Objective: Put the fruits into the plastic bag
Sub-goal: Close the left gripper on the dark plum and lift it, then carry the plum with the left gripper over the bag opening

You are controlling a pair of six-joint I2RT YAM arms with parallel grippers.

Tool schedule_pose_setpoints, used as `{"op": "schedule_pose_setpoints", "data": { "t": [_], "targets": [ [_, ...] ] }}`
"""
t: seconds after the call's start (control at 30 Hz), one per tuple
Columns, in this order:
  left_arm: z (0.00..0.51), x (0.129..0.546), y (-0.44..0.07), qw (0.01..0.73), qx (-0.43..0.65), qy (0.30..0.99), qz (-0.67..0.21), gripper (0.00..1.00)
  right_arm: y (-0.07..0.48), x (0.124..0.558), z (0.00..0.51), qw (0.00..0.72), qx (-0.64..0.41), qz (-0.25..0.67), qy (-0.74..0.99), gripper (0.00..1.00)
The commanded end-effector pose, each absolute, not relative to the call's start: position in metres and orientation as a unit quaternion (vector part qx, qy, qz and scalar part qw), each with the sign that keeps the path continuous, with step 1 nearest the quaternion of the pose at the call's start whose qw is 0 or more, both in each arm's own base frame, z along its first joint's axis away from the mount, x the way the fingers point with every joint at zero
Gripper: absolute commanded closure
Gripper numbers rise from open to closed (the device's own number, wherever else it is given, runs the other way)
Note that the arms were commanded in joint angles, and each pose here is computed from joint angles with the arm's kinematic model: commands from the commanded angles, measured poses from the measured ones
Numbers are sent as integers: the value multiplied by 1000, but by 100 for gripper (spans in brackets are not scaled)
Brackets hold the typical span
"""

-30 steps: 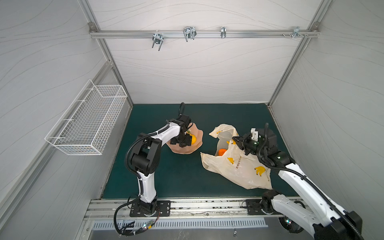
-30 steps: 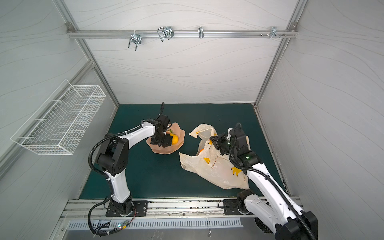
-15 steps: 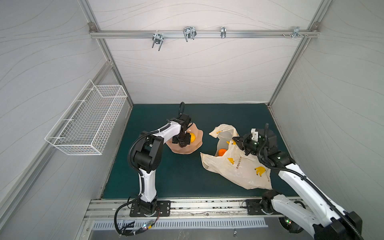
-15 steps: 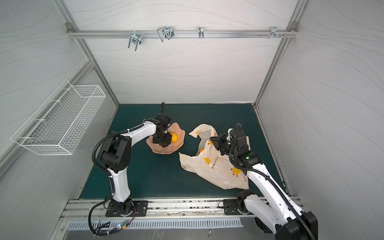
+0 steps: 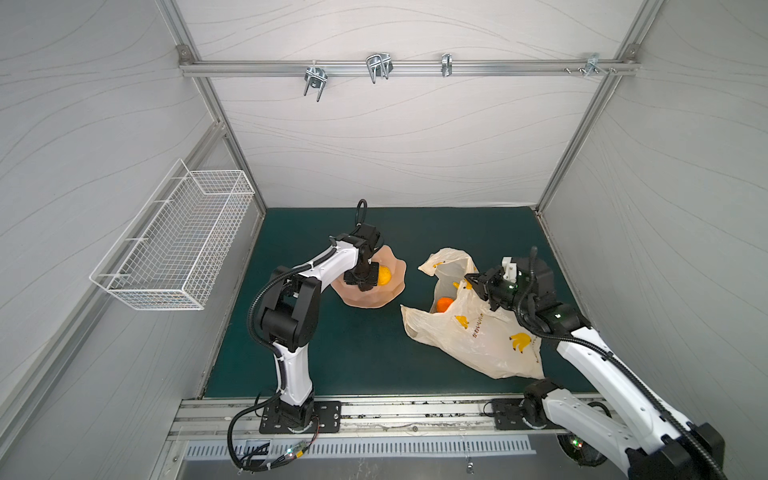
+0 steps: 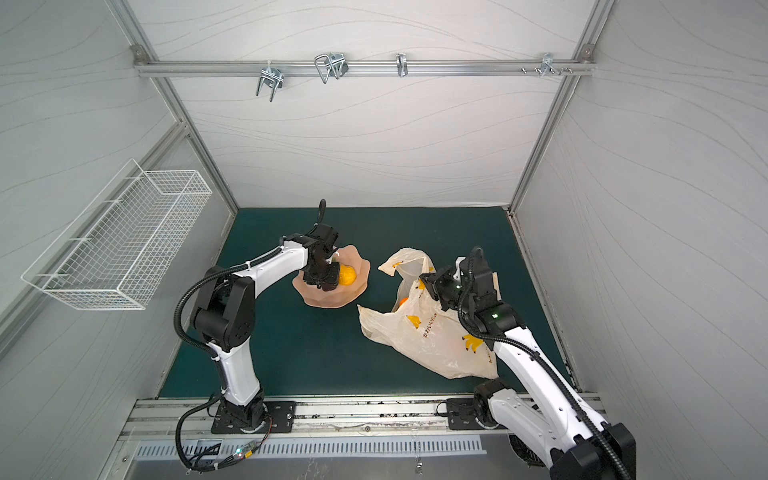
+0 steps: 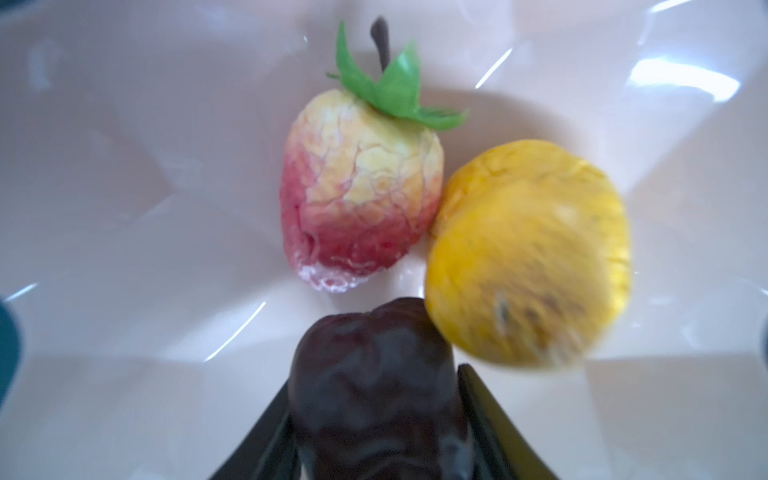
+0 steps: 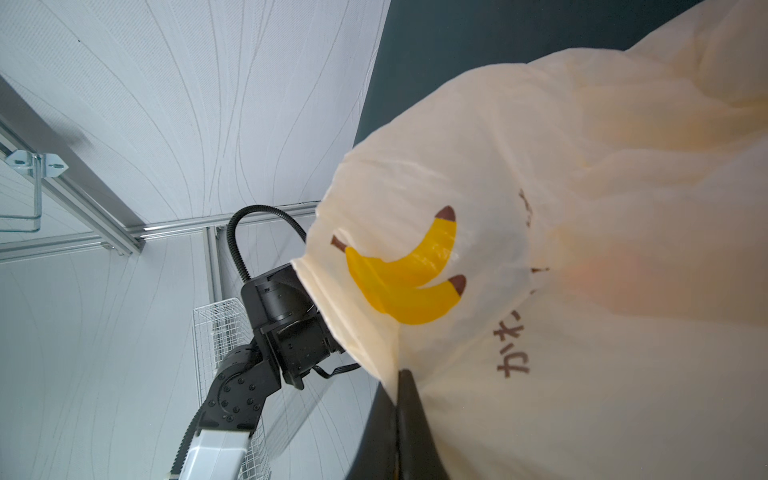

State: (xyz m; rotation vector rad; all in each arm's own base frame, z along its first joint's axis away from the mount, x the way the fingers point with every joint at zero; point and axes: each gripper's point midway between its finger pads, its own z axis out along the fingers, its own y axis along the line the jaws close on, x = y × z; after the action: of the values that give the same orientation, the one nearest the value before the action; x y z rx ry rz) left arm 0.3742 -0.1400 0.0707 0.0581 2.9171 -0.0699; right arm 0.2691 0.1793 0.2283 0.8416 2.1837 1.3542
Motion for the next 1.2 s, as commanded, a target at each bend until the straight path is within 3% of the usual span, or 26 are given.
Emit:
{"op": "schedule_pose_setpoints", "data": {
  "t": [0.0, 0.6, 1.17],
  "targets": [
    [100, 375, -136, 135, 9, 990, -37, 55, 176, 269, 229, 221, 310, 488, 786, 100],
    [158, 379, -150, 187, 14, 976, -111, 58, 177, 269, 228, 218, 310, 489, 786, 100],
    [169, 334, -222, 164, 63, 913, -368, 59, 177, 269, 225, 216, 312, 488, 786, 100]
  ]
}}
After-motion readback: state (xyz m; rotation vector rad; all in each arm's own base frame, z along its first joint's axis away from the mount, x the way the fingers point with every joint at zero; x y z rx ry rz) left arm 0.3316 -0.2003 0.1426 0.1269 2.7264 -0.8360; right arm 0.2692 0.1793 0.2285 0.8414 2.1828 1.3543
